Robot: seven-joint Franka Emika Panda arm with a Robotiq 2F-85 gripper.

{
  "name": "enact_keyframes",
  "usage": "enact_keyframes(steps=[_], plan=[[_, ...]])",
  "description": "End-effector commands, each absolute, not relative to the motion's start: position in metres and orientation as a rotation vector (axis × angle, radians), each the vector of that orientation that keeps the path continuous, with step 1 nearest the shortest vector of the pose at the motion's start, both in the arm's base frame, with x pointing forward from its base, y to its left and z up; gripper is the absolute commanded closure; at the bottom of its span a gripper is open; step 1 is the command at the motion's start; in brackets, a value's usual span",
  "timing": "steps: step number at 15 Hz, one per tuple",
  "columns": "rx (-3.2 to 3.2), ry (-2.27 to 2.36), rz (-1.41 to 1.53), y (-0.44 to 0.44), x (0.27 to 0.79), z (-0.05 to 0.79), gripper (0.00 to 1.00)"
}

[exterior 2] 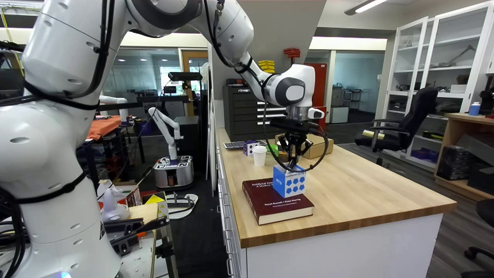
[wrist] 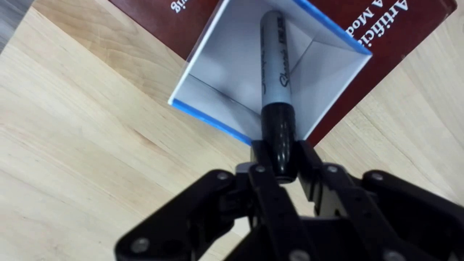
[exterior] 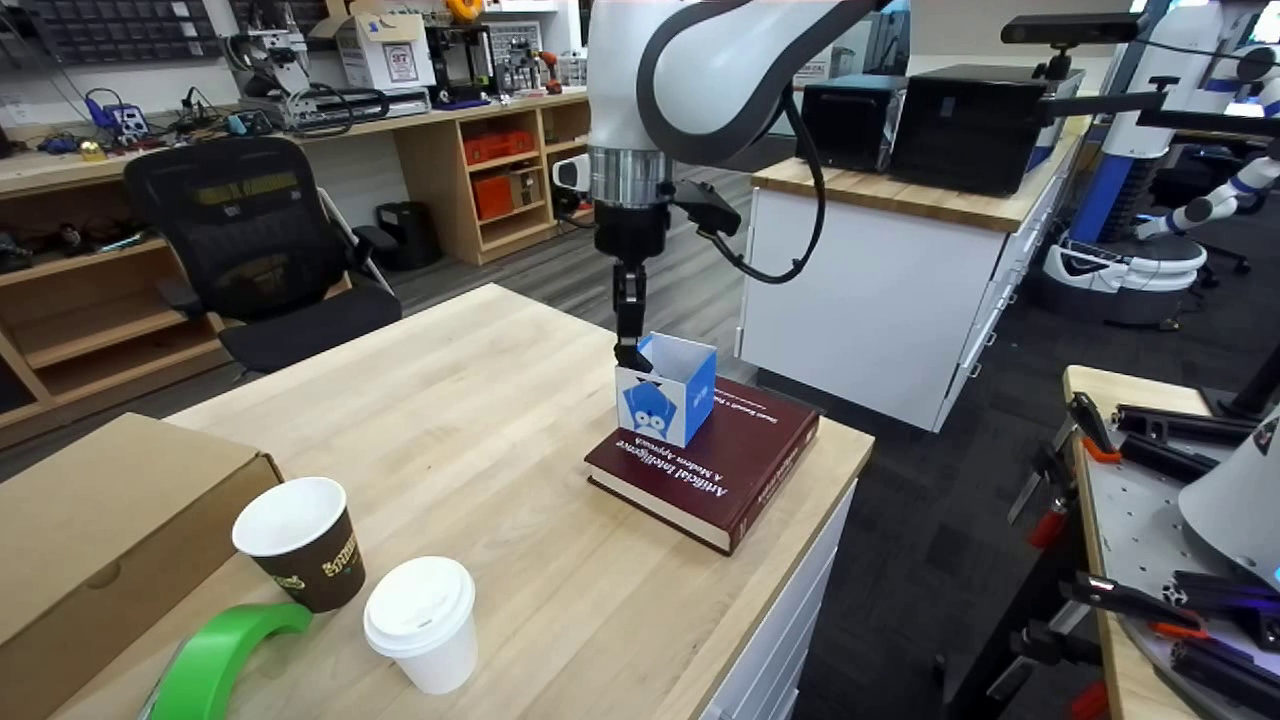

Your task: Remove the black marker from the blue and white box and place it on top of the maroon book

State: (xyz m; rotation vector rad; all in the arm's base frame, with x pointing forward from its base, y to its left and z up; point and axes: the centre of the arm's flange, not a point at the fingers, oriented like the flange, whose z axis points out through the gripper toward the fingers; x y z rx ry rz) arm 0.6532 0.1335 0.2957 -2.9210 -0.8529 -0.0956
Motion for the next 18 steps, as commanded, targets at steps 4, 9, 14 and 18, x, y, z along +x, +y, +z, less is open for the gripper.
enact_keyframes(steps=[4, 9, 14, 18], plan=[[-2.916, -0.931, -0.188, 0.146, 0.615, 0.349, 0.94], [-2.949, -0.962, -0.298, 0.150, 0.596, 0.397, 0.94], [-2.976, -0.990, -0.417, 0.149, 0.586, 0.447, 0.94], [-2.955, -1.063, -0.400, 0.167, 0.581, 0.465, 0.94]])
